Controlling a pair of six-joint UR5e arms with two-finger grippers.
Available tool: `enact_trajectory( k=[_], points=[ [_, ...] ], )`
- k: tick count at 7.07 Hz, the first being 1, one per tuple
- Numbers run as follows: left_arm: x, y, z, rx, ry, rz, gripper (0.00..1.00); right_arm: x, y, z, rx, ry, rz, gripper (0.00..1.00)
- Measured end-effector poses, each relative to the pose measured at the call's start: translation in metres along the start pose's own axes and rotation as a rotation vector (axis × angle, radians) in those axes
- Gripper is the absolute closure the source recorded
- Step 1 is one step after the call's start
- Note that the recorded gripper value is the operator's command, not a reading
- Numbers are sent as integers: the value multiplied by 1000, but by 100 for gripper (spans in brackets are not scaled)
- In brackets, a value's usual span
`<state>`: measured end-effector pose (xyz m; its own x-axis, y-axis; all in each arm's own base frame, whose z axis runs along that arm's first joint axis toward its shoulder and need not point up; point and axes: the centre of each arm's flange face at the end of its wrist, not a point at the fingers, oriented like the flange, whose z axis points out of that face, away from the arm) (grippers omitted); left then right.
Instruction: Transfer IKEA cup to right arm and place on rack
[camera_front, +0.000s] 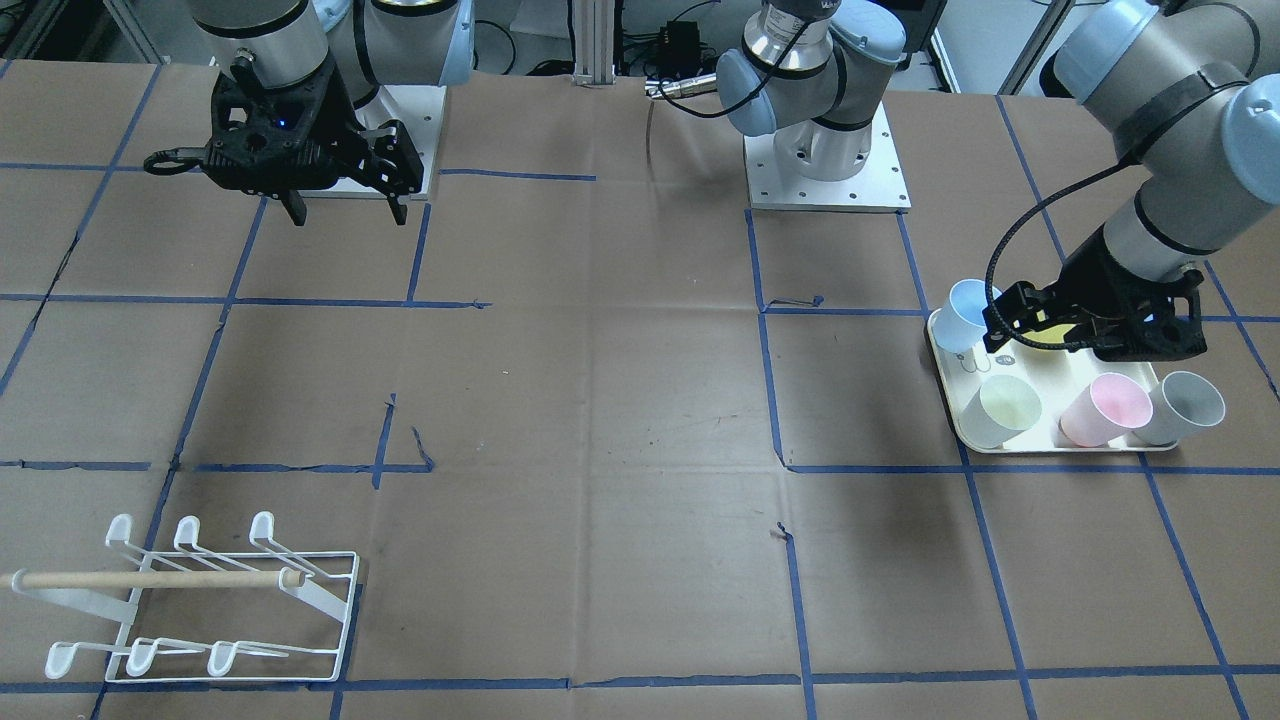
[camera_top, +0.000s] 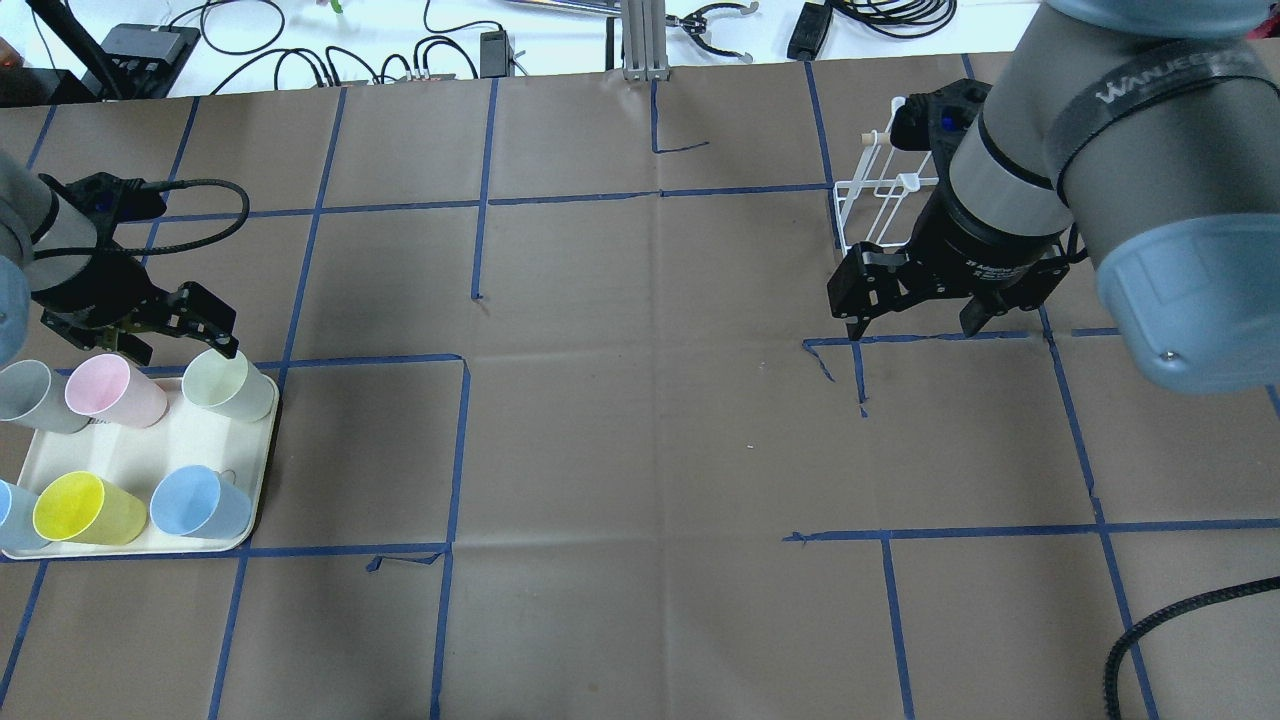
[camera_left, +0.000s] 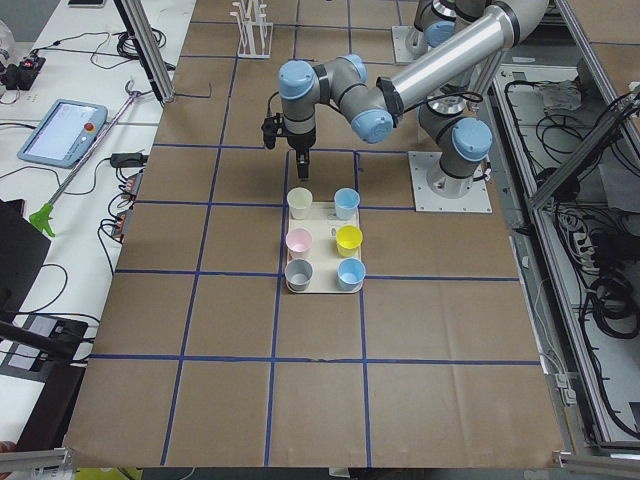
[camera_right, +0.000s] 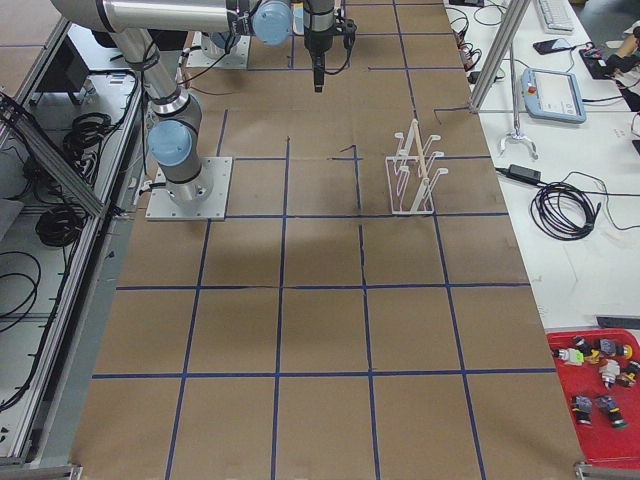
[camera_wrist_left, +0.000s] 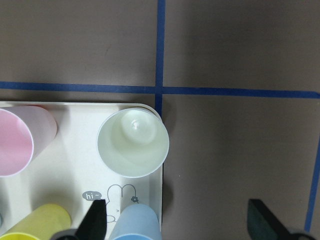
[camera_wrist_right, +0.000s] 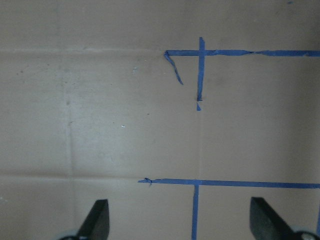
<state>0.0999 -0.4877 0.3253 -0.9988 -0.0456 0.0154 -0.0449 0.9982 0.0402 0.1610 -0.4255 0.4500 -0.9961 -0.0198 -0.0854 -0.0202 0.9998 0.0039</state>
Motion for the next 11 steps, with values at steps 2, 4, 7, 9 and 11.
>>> enact_trajectory(
  k=[2, 4, 7, 9, 11],
  points=[
    [0, 8, 30, 4, -2, -7, 0, -9, -12, -3, 67, -90, -9, 0],
    [-2, 4, 52, 12, -6, -8, 0, -12, -18, -8, 123, -112, -15, 0],
    [-7, -9, 77, 17, -7, -7, 0, -26, -25, -3, 271, -270, -6, 0],
    [-9, -15, 90, 3, -1, -5, 22, -33, -16, 22, 356, -381, -8, 0],
    [-9, -18, 91, 4, -1, -4, 81, -34, -12, 33, 367, -429, 110, 0]
  ],
)
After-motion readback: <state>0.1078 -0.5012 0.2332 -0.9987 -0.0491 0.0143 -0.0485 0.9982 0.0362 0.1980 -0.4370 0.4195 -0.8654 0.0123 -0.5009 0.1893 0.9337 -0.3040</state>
